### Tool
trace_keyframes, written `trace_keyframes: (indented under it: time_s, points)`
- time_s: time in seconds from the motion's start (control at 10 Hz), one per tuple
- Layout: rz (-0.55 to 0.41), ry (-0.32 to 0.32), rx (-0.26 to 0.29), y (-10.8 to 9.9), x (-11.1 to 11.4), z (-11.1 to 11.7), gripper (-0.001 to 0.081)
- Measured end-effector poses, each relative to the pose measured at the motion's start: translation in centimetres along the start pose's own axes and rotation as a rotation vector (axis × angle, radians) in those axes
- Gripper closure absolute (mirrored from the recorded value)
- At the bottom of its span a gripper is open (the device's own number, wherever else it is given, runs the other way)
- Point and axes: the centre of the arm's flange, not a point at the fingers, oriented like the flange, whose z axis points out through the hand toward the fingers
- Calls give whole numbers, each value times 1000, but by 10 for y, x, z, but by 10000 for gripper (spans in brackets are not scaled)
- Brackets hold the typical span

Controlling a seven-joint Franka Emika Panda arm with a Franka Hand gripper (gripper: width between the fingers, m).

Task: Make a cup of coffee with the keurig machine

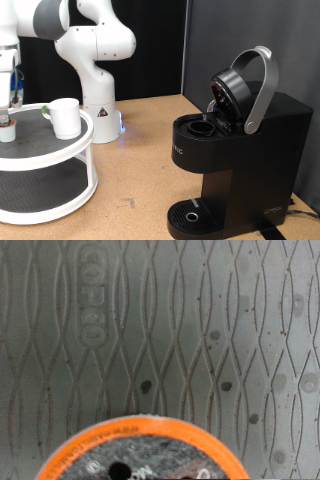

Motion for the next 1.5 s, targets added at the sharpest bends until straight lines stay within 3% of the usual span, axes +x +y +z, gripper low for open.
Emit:
trace_keyframes:
  time_s: [0.7, 1.3, 1.4, 1.5]
  points:
    - [30, -24, 53, 6, -1, 24, 6]
    - [41, -22, 65, 12, 4, 27, 32]
    - [41, -26, 66, 13, 3, 28, 206]
    - [41, -31, 68, 14, 3, 29, 206]
